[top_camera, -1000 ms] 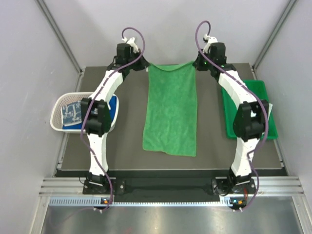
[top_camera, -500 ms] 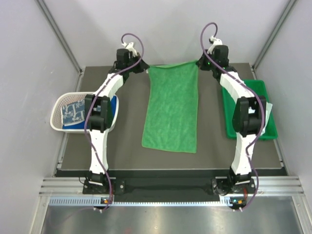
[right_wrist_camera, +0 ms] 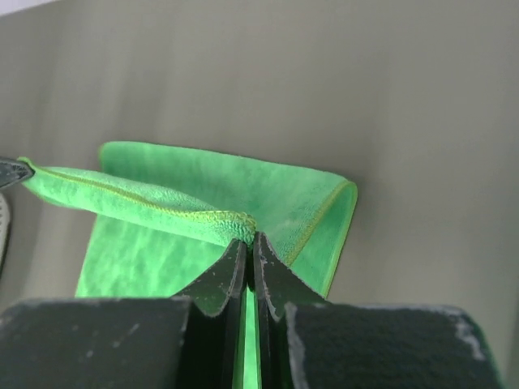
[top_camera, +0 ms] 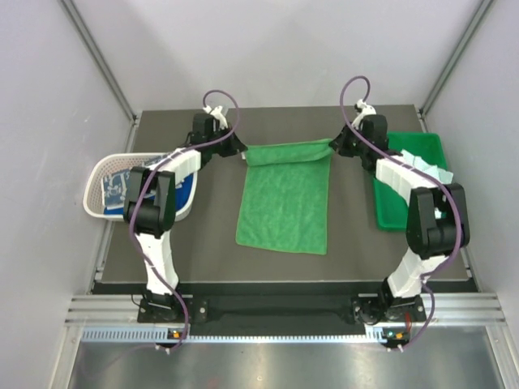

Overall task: Fold and stack the towels
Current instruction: Fold the towel

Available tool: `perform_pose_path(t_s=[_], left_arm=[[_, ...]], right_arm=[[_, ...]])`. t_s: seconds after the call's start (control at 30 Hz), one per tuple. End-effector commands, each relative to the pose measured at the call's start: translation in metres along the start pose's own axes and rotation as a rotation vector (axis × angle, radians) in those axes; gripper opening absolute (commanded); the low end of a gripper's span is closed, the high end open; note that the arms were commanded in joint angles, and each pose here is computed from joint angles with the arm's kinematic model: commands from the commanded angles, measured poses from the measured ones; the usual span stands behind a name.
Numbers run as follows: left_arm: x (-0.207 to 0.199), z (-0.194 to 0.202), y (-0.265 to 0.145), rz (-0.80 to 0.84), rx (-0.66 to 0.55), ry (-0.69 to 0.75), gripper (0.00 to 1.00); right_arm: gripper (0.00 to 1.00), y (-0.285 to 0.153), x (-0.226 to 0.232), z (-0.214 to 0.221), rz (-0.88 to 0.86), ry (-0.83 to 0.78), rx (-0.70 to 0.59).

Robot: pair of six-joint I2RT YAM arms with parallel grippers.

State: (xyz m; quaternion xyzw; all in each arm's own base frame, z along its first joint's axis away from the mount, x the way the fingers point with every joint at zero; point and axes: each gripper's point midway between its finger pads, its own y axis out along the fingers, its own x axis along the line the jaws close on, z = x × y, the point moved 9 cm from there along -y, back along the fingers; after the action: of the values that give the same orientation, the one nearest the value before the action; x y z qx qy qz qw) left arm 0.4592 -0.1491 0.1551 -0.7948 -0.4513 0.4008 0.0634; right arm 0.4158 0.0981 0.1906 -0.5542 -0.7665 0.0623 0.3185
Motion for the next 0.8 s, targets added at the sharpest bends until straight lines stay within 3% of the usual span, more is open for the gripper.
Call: perform_pose_path(t_s=[0.0, 0.4, 0.77], left_arm=[[-0.036, -0.020, -0.031, 0.060, -0.139, 0.076, 0.00], [-0.046, 0.030, -0.069, 0.002, -0.075, 0.079, 0.00], [-0.057, 0.045, -0.100, -0.037, -0.051, 0.097, 0.00]], right_arm=[[0.00, -0.026, 0.015, -0.010, -0.056, 0.001, -0.120], [0.00, -0.076, 0.017, 0.066, -0.073, 0.023, -0.034], [0.00, -0.100, 0.024, 0.089, -0.091, 0.014, -0.005]])
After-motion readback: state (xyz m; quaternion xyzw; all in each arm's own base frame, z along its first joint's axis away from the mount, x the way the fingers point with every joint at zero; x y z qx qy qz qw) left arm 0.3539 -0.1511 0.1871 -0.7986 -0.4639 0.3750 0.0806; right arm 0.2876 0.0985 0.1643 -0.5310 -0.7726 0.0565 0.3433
